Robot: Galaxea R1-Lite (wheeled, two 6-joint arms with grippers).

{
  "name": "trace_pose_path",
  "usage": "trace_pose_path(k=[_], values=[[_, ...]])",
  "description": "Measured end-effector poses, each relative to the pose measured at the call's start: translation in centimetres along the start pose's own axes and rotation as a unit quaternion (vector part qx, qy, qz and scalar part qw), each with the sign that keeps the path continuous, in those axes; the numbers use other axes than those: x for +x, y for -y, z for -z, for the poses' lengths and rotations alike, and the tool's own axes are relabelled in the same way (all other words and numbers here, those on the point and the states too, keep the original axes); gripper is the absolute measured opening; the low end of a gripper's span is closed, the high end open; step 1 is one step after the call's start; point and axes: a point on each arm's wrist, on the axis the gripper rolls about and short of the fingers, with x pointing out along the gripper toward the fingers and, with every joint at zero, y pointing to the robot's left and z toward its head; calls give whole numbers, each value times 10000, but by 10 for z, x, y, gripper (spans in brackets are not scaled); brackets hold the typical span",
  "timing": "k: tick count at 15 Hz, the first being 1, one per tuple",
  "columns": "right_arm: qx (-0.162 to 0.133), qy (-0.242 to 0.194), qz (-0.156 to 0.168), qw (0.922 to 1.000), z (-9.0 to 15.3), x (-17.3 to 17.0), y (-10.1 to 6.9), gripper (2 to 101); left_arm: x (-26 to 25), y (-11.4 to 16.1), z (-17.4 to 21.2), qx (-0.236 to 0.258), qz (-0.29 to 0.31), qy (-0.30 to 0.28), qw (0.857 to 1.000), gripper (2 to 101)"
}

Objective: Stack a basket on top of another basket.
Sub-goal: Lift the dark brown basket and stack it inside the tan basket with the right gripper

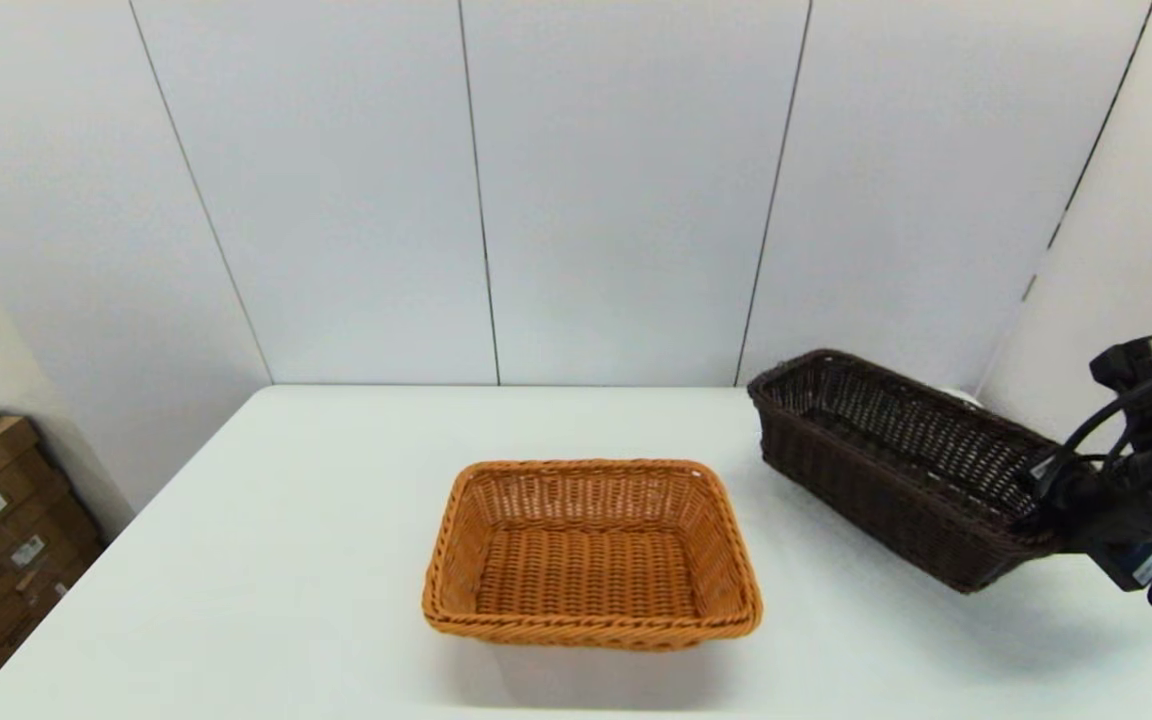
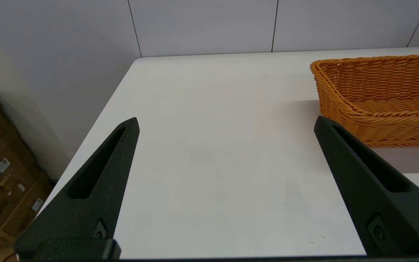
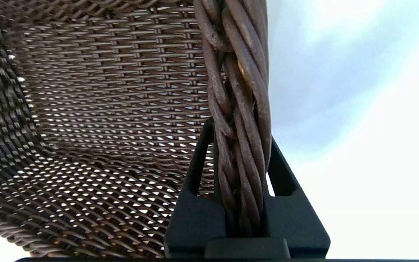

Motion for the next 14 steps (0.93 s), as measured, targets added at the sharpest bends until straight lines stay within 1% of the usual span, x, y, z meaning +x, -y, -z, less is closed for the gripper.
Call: trace_pose_path(k=[2,4,6,8,10,11,12,14], values=[[2,7,-296,9996,-3,-14,-2,147,0,0,0,-2,0,0,10000,978],[-114,14,-524,9986,-1,-29,-5,147,0,0,0,-2,0,0,10000,978],[-435,-4,-684,9967,9,-43,-12,147,0,0,0,-2,0,0,10000,978],[-765,-35,-921,9928,23,-57,-25,147,0,0,0,0,0,0,10000,978],[-1211,-130,-1196,9853,43,-74,-42,147,0,0,0,0,0,0,10000,978],[-1452,-193,-1355,9799,54,-83,-52,147,0,0,0,0,0,0,10000,978],[-1700,-281,-1493,9737,66,-91,-61,147,0,0,0,0,-2,0,10000,978],[-2229,-447,-1779,9574,90,-105,-82,147,0,0,0,0,0,0,10000,978]])
